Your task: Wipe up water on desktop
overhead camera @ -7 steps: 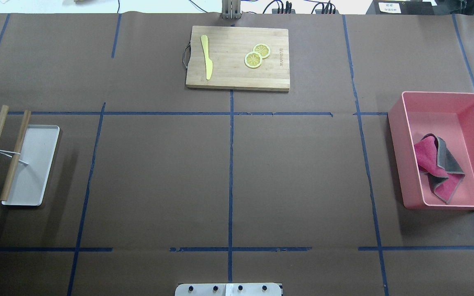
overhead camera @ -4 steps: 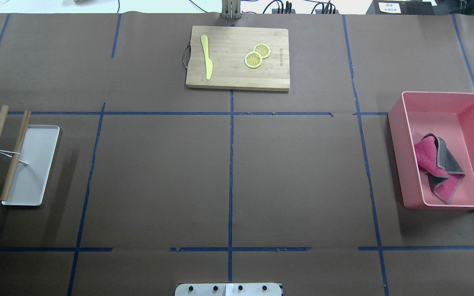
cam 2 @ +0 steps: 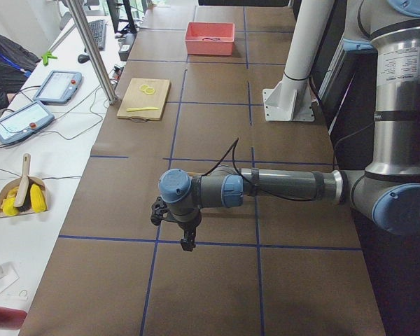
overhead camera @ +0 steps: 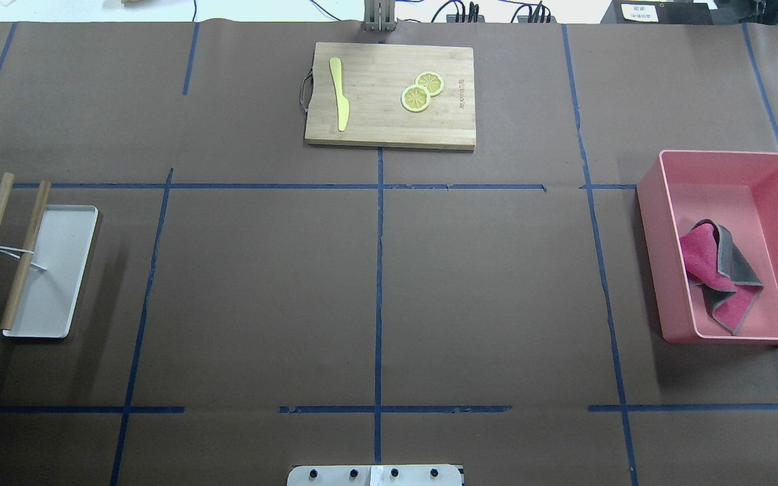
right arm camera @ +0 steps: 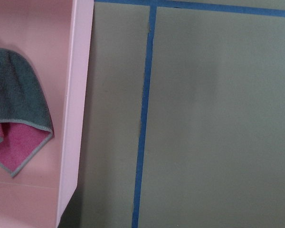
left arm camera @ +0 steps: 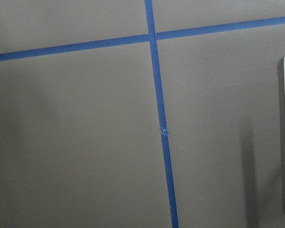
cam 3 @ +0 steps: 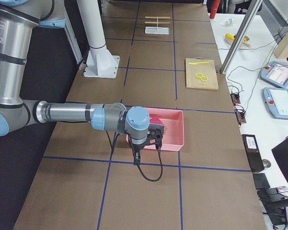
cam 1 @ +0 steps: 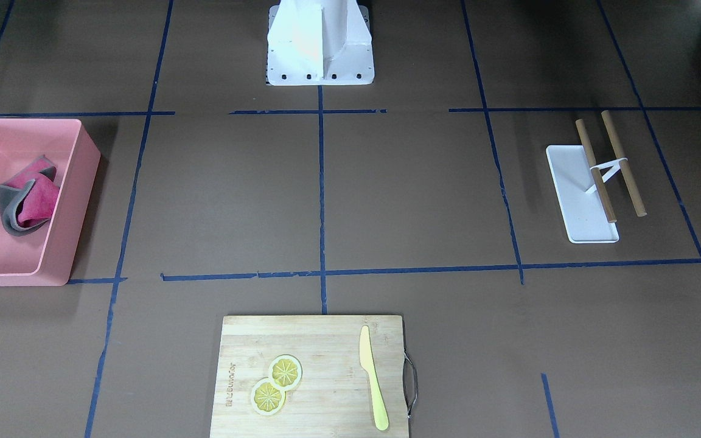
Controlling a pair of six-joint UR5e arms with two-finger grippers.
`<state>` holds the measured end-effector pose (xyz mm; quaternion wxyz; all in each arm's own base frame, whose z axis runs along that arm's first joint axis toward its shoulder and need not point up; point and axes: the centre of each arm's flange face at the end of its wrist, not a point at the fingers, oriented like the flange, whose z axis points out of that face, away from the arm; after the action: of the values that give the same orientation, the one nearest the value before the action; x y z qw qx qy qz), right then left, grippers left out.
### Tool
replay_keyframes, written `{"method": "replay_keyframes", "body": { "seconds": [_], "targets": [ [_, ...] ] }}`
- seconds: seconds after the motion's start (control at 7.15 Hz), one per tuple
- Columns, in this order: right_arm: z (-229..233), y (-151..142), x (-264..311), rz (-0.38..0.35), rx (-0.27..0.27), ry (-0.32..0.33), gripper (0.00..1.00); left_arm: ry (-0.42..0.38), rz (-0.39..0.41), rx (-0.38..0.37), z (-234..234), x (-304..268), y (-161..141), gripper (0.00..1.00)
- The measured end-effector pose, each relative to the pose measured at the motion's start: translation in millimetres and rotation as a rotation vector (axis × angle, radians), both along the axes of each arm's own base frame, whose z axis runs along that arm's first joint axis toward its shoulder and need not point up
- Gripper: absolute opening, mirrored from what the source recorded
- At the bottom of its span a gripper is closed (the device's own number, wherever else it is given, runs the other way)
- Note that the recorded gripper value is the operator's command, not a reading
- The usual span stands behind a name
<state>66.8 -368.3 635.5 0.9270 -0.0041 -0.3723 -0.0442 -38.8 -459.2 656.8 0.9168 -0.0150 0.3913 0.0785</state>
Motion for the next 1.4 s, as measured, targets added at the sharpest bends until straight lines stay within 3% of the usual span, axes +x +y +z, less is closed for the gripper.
{"method": "replay_keyframes", "body": {
  "seconds": [1.4],
  "targets": [
    [2.4,-2.3,-5.1,-0.01,-0.008,-0.007,1.0,-0.001,-0.001,-0.018,8.1,-0.2,4.0,1.0]
  ]
}}
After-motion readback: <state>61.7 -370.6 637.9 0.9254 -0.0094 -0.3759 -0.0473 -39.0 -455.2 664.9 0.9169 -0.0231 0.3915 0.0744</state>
